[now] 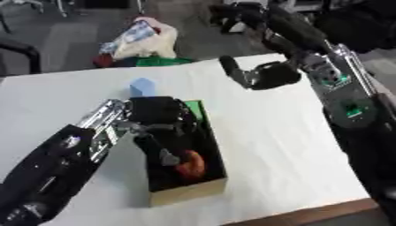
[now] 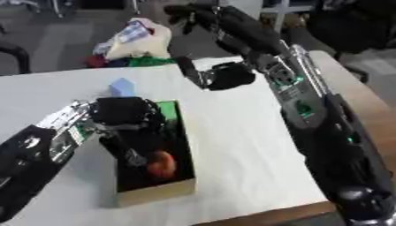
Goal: Pick up objects on the table and place them in the box.
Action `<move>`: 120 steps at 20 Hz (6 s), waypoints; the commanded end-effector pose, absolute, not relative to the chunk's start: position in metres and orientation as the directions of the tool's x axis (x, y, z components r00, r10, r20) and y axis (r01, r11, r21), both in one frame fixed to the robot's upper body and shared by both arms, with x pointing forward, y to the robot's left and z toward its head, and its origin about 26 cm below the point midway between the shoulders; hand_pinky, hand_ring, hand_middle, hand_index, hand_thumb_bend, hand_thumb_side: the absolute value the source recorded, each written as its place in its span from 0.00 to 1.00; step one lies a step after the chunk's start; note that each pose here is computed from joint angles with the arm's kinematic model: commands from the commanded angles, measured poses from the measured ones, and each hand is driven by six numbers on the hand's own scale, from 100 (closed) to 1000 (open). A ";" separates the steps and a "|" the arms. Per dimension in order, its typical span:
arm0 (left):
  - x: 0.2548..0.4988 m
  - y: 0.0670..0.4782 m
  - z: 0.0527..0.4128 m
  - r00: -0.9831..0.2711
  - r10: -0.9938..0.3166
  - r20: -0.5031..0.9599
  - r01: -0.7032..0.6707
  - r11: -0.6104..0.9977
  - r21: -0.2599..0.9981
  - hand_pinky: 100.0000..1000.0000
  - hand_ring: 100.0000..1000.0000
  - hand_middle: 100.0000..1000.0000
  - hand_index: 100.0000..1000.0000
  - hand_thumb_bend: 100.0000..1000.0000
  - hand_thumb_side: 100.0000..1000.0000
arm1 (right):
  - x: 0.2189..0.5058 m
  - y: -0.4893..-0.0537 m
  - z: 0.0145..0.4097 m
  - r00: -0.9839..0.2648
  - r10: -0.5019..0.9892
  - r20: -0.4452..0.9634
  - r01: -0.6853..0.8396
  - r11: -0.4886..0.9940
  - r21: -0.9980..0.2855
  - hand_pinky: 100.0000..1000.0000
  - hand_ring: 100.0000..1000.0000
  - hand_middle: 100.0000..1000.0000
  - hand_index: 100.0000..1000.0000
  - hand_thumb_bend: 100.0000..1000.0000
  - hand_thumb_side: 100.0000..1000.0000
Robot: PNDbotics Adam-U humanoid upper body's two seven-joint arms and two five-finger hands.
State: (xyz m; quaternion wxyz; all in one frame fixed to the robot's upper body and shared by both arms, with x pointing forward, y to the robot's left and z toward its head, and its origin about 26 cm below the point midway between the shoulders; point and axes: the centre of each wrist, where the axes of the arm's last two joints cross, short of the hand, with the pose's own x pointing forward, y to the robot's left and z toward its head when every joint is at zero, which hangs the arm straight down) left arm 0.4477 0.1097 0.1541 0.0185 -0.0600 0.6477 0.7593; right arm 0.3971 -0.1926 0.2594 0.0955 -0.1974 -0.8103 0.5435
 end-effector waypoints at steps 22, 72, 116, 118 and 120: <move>0.508 0.204 0.216 -0.676 -0.734 -0.056 -0.136 0.050 0.990 0.65 0.56 0.61 0.90 0.26 0.82 | 0.396 -0.191 0.267 -0.907 0.415 -0.076 0.229 0.333 -0.914 0.79 0.67 0.78 1.00 0.00 0.54; 0.520 0.222 0.176 -0.214 -0.976 -0.043 -0.230 0.008 0.973 0.64 0.55 0.61 0.94 0.40 1.00 | 0.397 -0.190 0.271 -0.919 0.390 -0.063 0.212 0.352 -0.911 0.79 0.65 0.77 1.00 0.00 0.64; 0.518 0.222 0.180 -0.351 -0.932 0.091 -0.326 0.213 0.921 0.51 0.32 0.25 0.72 0.00 0.29 | 0.400 -0.194 0.263 -0.913 0.405 -0.046 0.202 0.353 -0.913 0.79 0.65 0.77 1.00 0.00 0.62; 0.518 0.221 0.181 -0.363 -0.926 0.102 -0.328 0.229 0.916 0.51 0.32 0.24 0.71 0.00 0.28 | 0.400 -0.194 0.262 -0.913 0.406 -0.045 0.201 0.353 -0.914 0.79 0.66 0.77 1.00 0.00 0.61; 0.518 0.221 0.182 -0.374 -0.921 0.110 -0.327 0.242 0.914 0.51 0.32 0.24 0.71 0.00 0.27 | 0.400 -0.194 0.261 -0.913 0.406 -0.044 0.200 0.352 -0.914 0.79 0.66 0.77 1.00 0.00 0.61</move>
